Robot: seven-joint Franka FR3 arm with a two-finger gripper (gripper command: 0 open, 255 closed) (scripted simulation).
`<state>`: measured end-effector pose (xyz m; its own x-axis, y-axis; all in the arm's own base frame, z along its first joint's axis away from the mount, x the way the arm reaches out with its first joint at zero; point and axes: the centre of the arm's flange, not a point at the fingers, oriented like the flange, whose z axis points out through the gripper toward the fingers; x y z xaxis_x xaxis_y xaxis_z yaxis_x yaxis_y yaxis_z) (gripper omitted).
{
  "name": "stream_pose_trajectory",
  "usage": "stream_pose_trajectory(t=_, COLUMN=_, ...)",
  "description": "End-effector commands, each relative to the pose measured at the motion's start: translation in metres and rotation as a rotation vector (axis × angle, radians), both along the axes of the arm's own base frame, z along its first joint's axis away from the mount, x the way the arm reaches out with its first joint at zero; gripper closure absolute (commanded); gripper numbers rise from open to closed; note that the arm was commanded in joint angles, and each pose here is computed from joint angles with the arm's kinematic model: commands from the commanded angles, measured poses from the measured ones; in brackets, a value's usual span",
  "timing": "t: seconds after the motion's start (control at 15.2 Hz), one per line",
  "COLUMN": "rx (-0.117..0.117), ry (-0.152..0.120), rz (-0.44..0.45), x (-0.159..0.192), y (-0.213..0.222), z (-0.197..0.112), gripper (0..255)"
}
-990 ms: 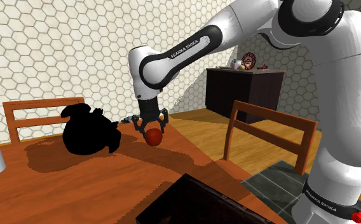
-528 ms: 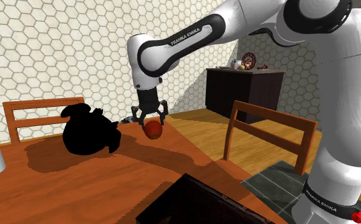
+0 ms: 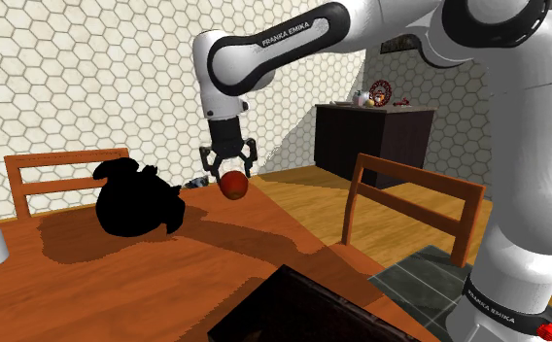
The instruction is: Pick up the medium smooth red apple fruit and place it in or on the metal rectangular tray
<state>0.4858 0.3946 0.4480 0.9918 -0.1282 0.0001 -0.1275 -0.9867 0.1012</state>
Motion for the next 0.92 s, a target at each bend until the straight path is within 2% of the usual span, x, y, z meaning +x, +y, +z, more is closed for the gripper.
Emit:
stream_pose_trajectory(t=0.0, rx=0.0, ry=0.0, rz=0.0, x=0.001, y=0.0, z=0.011, gripper=255)
stream_pose_trajectory(t=0.13, rx=0.0, ry=0.0, rz=0.0, x=0.001, y=0.0, z=0.016, gripper=255)
stream_pose_trajectory(t=0.86, rx=0.0, ry=0.0, rz=0.0, x=-0.143, y=0.009, z=0.022, gripper=255)
